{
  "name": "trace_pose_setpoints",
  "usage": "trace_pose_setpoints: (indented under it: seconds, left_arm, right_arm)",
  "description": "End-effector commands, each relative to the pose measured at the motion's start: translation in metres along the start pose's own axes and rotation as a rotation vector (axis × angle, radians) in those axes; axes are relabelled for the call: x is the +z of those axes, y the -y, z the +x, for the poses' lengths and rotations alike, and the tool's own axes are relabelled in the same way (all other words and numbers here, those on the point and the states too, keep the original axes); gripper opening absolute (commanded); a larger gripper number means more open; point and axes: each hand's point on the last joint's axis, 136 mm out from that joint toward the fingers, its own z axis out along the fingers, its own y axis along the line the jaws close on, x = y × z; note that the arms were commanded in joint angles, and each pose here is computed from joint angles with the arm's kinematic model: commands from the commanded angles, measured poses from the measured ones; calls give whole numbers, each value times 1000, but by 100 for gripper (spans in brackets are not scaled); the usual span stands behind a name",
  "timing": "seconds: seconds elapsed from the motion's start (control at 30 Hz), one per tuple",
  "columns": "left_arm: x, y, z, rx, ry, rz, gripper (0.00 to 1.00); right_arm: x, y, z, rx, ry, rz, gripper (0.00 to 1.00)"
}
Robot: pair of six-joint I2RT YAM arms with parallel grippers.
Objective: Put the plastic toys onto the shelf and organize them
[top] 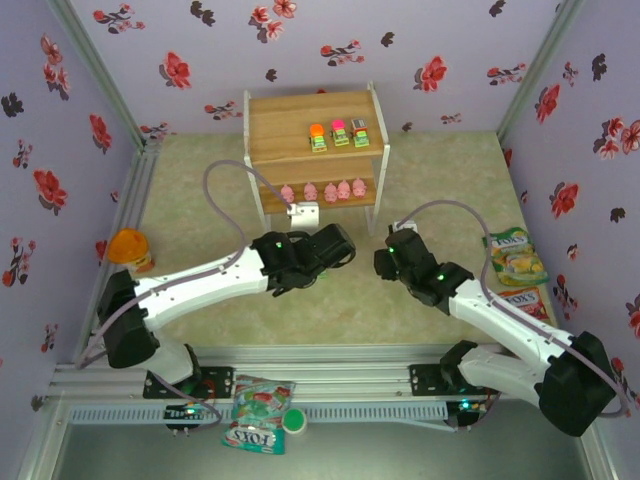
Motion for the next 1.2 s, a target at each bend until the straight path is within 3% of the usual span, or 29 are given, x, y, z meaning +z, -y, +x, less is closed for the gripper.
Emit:
trace_pose_setpoints:
  seconds: [0.0, 0.67, 1.17]
  left_arm:
    - [-22, -12, -26, 30, 54, -15, 27]
    - [-56, -9, -122, 49, 91, 10, 27]
    - [-28, -16, -172, -2, 52, 25, 27]
  right_arm:
    - [3, -11, 1, -8, 16, -72, 43]
    - [-8, -28, 8, -102, 101, -120, 45]
    - [-3, -32, 12, -113, 86, -125, 45]
